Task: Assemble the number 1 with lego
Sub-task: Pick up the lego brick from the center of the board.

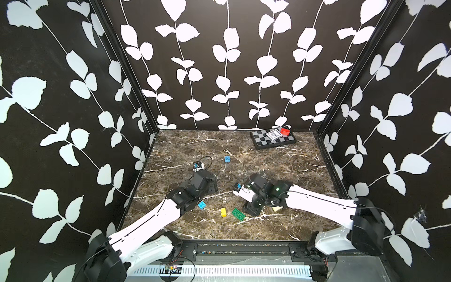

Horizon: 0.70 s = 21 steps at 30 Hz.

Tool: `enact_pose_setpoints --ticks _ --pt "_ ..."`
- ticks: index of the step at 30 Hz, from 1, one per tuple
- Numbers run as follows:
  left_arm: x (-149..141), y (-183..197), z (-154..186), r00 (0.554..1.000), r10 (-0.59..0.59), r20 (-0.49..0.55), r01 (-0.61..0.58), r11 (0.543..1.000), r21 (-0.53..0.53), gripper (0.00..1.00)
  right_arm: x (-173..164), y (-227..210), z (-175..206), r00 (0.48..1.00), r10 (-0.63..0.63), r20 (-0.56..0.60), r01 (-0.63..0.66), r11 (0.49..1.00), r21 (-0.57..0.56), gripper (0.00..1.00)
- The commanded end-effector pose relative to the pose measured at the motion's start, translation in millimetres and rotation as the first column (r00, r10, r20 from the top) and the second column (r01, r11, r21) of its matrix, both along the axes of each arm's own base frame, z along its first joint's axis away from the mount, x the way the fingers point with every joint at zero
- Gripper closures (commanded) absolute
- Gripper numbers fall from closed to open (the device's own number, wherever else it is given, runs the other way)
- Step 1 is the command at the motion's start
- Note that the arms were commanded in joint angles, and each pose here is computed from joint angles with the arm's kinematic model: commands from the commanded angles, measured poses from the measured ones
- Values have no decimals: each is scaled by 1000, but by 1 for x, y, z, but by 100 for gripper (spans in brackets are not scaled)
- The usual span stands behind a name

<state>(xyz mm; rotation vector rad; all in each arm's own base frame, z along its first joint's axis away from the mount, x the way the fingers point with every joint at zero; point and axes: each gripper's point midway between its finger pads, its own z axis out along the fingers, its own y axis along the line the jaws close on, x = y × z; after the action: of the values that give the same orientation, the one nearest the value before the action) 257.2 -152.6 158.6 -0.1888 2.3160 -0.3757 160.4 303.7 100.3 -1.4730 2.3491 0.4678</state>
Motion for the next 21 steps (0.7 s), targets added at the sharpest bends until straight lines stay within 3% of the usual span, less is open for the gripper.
enact_pose_setpoints --ticks 1,7,21 --pt "-7 22 -3 998 69 1 -69 997 31 31 -2 11 -18 999 20 31 -19 999 -27 40" --pt "-14 32 0 997 76 19 -77 996 42 31 -3 18 -47 999 -7 40 12 993 -120 39" --pt "-10 45 -1 994 104 27 -105 994 34 31 1 24 -73 998 -61 24 64 979 -195 45"
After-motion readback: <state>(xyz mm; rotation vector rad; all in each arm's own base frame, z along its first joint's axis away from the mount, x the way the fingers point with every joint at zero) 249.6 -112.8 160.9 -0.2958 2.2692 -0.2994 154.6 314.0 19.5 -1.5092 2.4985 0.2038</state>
